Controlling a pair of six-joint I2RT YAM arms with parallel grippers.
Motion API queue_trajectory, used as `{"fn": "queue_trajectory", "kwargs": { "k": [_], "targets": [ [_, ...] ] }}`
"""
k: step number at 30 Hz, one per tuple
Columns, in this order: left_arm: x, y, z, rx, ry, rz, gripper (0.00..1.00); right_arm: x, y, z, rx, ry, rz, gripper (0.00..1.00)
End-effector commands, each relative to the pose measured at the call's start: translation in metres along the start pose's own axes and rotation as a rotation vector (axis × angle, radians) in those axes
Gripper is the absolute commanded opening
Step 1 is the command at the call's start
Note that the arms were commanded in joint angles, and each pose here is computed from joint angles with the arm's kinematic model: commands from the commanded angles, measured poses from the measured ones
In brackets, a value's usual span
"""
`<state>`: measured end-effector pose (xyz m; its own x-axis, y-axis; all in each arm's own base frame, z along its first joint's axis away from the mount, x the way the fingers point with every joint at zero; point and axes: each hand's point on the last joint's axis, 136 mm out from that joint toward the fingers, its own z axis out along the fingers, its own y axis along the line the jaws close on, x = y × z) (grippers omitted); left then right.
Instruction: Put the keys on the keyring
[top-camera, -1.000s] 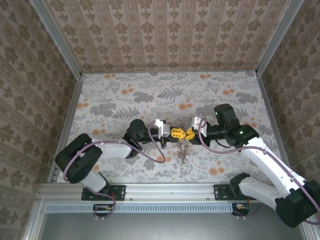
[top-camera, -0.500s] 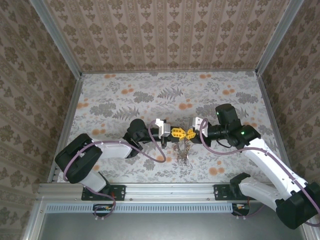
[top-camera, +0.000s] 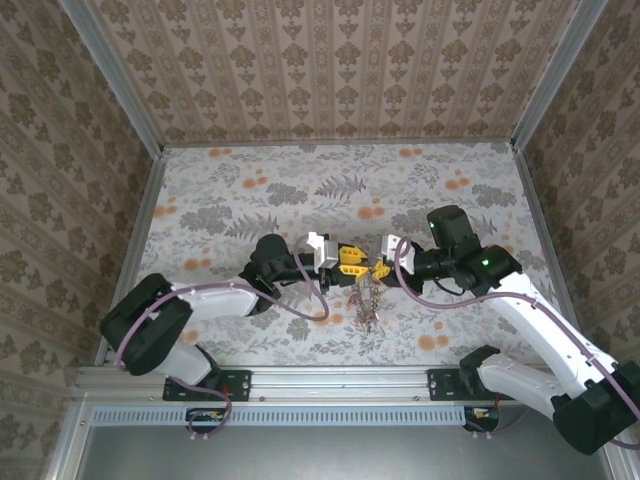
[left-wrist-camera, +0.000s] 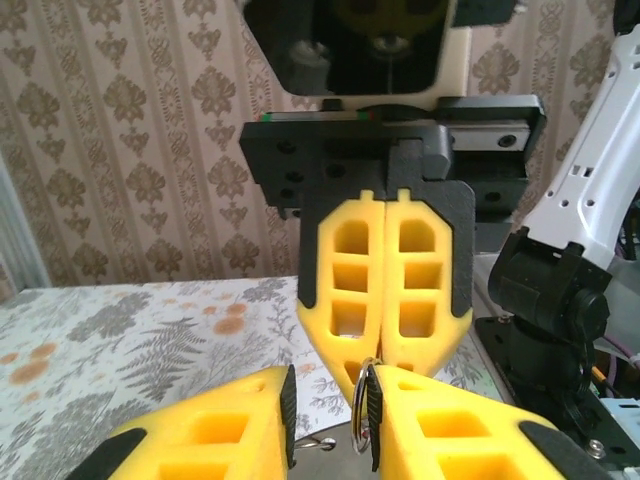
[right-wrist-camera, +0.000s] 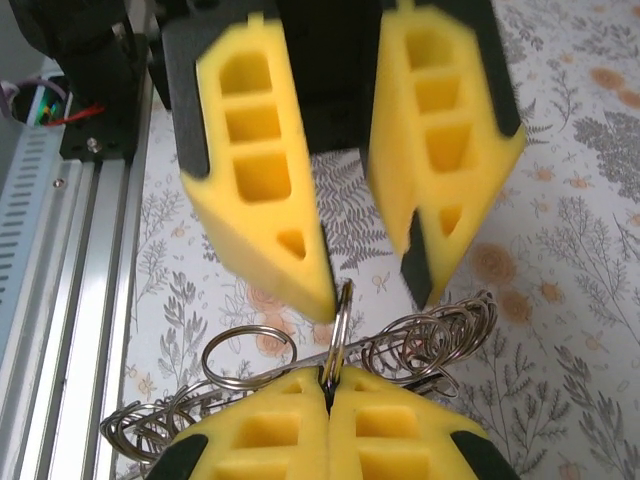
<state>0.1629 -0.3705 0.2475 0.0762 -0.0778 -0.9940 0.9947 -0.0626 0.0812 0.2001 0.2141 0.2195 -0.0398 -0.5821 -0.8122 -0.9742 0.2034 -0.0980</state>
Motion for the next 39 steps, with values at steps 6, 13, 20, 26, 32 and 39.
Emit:
{"fn": "queue_trajectory", "kwargs": {
  "k": [6,13,20,26,32,39],
  "targets": [
    [0.014,-0.009,-0.017,-0.014,0.194,-0.003,0.32,0.016,-0.006,0.002,0.06,0.229,-0.058,0.0],
    [0.023,-0.011,-0.018,0.003,0.256,-0.014,0.32,0.013,-0.008,0.005,0.057,0.26,-0.078,0.0],
    [0.024,-0.009,-0.009,0.01,0.261,-0.01,0.33,0.013,0.0,0.011,0.015,0.285,-0.114,0.0],
    [0.031,-0.014,-0.006,0.047,0.272,0.008,0.32,0.008,0.002,0.013,0.004,0.272,-0.118,0.0],
    [0.036,-0.018,-0.006,0.068,0.279,0.027,0.29,0.006,0.004,0.012,-0.003,0.263,-0.114,0.0],
    [0.036,-0.019,-0.001,0.085,0.289,0.043,0.25,0.002,0.006,0.016,-0.016,0.259,-0.122,0.0]
  ]
}}
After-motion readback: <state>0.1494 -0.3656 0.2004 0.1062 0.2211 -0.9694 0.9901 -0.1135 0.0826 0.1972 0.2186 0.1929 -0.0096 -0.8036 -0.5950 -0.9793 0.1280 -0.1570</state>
